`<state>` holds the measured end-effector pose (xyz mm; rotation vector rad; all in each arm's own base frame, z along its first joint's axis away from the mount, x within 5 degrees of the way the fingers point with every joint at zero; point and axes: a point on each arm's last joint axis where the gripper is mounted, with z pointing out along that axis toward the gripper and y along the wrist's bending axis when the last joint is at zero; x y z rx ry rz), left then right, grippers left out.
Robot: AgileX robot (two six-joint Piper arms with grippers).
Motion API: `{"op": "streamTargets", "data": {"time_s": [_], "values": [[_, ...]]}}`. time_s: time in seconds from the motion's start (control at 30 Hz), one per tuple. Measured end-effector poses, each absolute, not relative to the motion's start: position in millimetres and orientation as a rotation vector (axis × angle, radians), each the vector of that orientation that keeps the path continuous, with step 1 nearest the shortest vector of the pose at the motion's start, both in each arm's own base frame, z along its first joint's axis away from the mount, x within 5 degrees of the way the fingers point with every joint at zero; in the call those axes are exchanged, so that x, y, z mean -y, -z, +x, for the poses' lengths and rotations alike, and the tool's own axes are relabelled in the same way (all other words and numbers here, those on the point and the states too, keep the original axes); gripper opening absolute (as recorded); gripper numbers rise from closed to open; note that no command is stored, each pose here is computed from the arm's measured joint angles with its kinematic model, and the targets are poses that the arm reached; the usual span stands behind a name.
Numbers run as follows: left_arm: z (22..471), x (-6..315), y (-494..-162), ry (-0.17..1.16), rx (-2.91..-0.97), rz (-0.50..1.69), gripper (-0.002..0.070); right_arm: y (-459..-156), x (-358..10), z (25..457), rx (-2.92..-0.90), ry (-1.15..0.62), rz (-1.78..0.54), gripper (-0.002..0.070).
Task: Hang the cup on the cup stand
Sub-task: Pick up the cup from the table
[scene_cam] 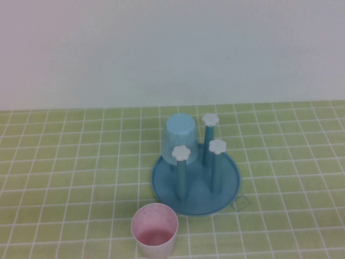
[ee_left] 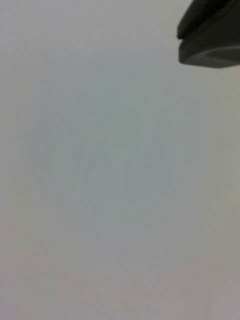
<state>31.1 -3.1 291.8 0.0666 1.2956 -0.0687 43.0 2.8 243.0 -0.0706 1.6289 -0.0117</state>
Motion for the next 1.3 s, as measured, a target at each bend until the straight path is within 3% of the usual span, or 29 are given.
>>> {"op": "streamTargets", "data": {"time_s": [0.17,0.43,0.7,0.8,0.93,1.0,1.3], "values": [[31,5,-318,0.097,-1.459,0.075,0.0000,-243,-3,43,-1.631,0.003,-0.066,-0.0002],[55,22,-377,0.331,-1.757,0.100,0.0000,-243,-3,43,-1.634,0.012,-0.077,-0.0002],[94,46,-413,0.449,-1.913,0.406,0.0013,-242,-3,43,-1.634,0.023,-0.090,-0.0002],[110,48,-414,0.452,-2.002,0.442,0.0106,-242,-3,43,-1.634,0.023,-0.090,-0.0002],[136,52,-406,0.484,-2.097,0.445,0.0344,-243,-3,43,-1.630,0.023,-0.089,-0.0001],[151,54,-399,0.515,-2.148,0.435,0.0425,-243,-3,43,-1.628,0.025,-0.090,-0.0001],[216,72,-344,0.631,-2.424,0.522,0.0441,-243,-3,43,-1.628,0.025,-0.090,-0.0001]]}}
